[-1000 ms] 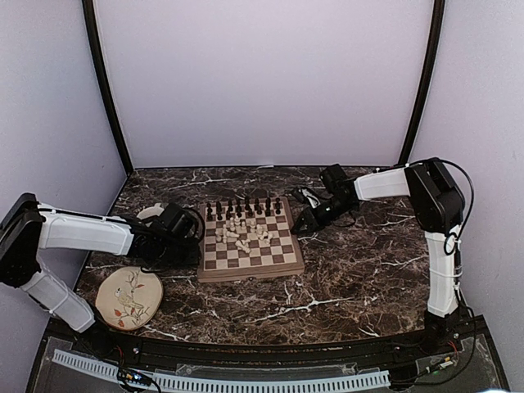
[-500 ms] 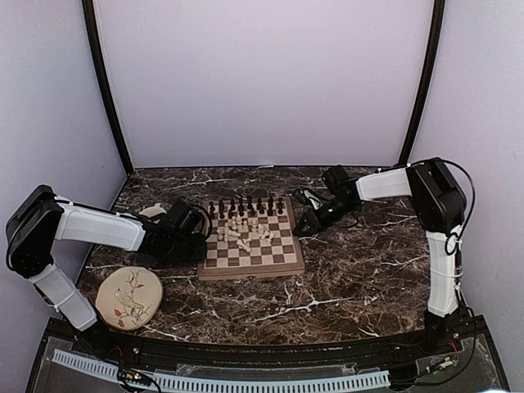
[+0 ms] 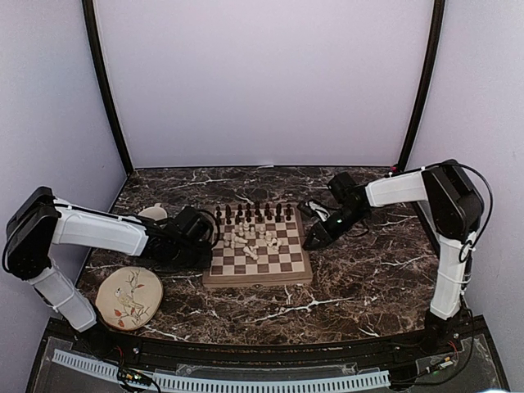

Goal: Set up the chess pieces on the board
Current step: Move the chessboard to the center of the board.

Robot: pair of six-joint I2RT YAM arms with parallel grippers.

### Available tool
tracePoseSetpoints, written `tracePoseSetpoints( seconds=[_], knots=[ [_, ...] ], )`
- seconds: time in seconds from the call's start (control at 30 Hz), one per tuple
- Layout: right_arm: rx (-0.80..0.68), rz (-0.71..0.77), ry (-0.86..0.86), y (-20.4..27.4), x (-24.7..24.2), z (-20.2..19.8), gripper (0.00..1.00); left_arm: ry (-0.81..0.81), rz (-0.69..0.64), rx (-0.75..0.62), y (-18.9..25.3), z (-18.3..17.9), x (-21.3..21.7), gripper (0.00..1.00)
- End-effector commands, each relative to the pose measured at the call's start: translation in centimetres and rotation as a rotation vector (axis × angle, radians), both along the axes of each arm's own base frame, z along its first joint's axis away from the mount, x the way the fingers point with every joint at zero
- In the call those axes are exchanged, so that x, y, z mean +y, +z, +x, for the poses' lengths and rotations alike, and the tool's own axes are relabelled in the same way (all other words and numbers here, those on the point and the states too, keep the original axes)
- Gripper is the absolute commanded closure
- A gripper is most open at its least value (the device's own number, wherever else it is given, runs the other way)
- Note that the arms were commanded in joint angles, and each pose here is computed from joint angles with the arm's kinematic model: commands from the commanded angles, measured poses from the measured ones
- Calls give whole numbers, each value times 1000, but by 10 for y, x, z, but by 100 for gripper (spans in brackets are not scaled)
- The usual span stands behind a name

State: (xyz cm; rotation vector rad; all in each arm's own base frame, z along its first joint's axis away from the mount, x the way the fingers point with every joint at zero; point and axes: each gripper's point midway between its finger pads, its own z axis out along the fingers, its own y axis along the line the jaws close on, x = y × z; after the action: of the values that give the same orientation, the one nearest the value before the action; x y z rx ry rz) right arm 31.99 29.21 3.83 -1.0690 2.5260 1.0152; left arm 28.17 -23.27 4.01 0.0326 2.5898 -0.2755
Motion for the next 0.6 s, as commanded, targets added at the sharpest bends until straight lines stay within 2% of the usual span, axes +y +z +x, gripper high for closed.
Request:
tracePoseSetpoints(
  seconds=[0.0,0.17,0.33,0.57],
  knots=[
    [84,-7,134,-7,10,-56,76,-186,-63,166,-11,-60,-44,88],
    [82,24,156,3,5,-75,76,-179,-35,191,-17,-76,-39,89],
    [114,99,193,17,9,-96,75,-137,-10,164,-16,-77,-23,89],
    [86,62,192,18,3,-88,75,-102,0,119,-4,-74,-12,88]
  ],
)
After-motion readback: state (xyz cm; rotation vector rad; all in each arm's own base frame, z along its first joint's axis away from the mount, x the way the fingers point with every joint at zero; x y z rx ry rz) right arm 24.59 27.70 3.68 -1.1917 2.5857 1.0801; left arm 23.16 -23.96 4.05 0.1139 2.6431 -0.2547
